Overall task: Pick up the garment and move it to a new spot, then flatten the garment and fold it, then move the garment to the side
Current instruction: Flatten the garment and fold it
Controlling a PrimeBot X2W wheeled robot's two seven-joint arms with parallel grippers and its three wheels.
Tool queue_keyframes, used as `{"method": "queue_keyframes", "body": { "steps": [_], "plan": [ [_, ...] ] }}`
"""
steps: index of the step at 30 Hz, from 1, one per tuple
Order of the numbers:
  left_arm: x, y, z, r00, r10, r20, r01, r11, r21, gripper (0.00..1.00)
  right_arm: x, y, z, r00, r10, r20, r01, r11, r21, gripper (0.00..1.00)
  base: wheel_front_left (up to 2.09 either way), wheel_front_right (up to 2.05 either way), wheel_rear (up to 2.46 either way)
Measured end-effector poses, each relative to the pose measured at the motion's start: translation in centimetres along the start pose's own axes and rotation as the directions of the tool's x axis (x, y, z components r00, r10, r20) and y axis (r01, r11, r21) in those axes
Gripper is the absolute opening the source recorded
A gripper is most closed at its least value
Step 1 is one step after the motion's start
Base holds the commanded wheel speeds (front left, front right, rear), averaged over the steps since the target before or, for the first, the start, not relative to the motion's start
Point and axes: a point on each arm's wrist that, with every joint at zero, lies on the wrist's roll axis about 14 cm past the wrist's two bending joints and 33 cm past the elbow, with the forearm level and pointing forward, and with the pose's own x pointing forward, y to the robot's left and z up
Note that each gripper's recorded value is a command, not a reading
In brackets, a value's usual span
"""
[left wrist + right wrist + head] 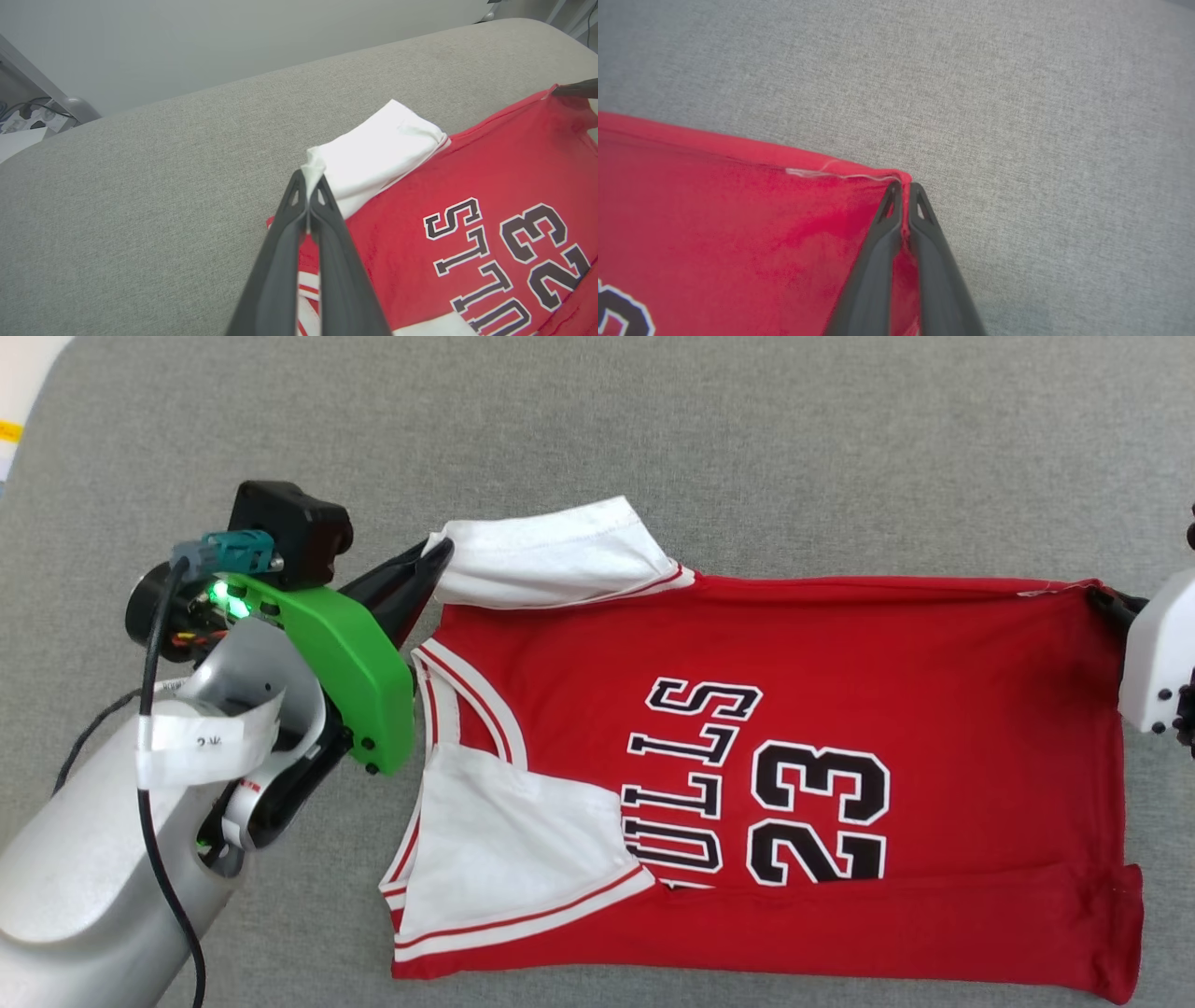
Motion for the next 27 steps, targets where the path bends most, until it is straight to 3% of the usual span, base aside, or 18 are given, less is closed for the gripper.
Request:
{"method": "queue_keyframes", "body": {
  "steps": [7,16,27],
  "plan": [
    [-3.1,-1.4,-1.0,1.000,0.013,-0.003,-0.013,0.999,-0.045,0.00,-3.1,1.6,0.2,0.991,0.042,0.130,-0.058,0.991,0.124,0.00,0.00,0.00,0.00],
    [-6.6,-3.3,-2.6,1.000,0.029,0.012,-0.027,0.991,-0.132,0.00,-7.0,2.1,-0.5,0.973,0.043,0.226,-0.074,0.989,0.129,0.00,0.00,0.00,0.00],
    [-9.3,-5.4,-8.7,0.992,0.014,-0.123,-0.040,0.977,-0.212,0.00,-8.9,4.0,-3.9,0.977,0.103,0.189,-0.122,0.988,0.091,0.00,0.00,0.00,0.00]
  ]
}}
